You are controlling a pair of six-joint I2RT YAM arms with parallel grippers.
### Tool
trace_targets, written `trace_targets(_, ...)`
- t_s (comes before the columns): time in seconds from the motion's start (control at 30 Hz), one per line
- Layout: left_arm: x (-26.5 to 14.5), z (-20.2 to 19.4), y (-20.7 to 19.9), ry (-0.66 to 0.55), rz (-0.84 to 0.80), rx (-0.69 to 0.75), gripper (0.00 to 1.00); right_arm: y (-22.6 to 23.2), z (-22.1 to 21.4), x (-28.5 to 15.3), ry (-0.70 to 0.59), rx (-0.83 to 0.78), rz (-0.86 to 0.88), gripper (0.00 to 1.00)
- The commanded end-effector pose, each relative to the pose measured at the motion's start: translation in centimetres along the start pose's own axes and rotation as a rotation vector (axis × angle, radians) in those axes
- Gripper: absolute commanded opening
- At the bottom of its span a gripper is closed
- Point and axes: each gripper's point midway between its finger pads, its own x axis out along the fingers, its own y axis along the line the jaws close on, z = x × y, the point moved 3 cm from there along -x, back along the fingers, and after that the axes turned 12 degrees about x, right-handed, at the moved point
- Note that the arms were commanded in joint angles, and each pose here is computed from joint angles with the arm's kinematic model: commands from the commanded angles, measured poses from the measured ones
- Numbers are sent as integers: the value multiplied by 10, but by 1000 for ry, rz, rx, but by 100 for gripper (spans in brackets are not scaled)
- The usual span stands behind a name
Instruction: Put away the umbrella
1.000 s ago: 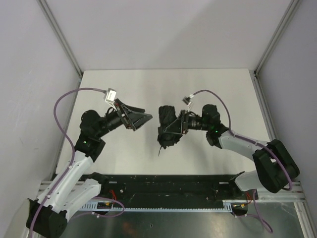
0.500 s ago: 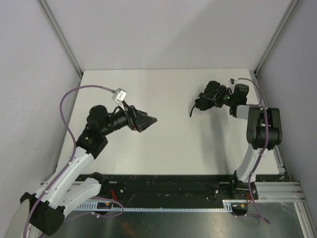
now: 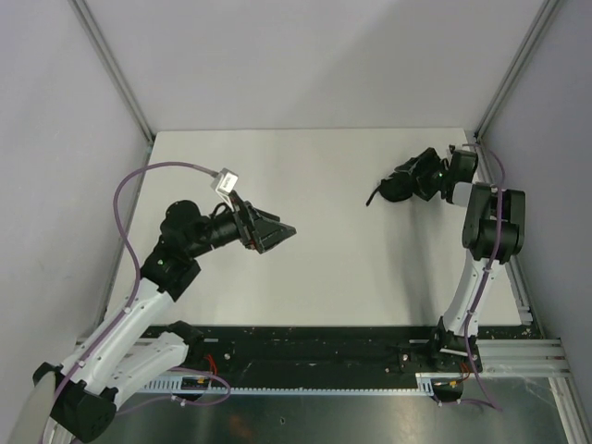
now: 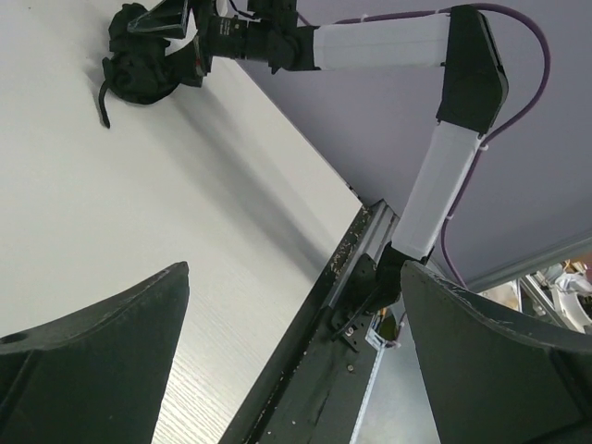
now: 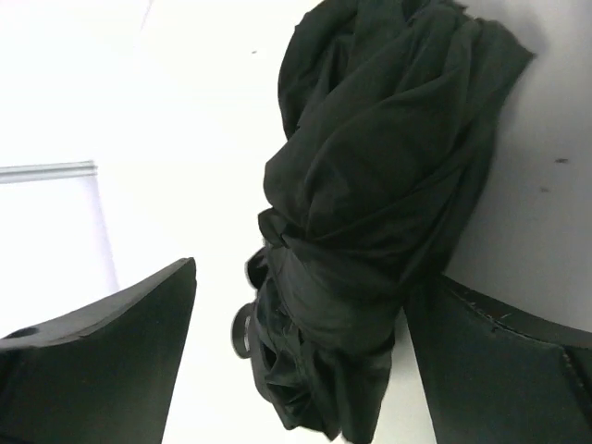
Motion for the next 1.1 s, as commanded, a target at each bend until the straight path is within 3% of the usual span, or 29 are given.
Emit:
trace_targets(0.0,-5,11,-14,-32,-39,16,99,-13,19,-37,-99,-116,-258,97)
trace_targets(0.2,-7,22,-18,-64,-38,44,100,-26,25,-117,-244,-217,-621,99)
trace_targets(0.37,-11,31,-17,-104,-7,76,99,9,-25,-154,-298,-377,-668,99)
trace_targets(0.57,-19,29,-13,-146,44,69,99,83,-150,-172,-219,-718,-433,99)
trace_targets(0.7,-35,38,-15,-234,91,115,99,114,-209,-206,-203,-841,-252,99)
trace_targets(1.07,-107,94,-34,-624,257,324,99,186,-200,-335,-493,-887,195,99)
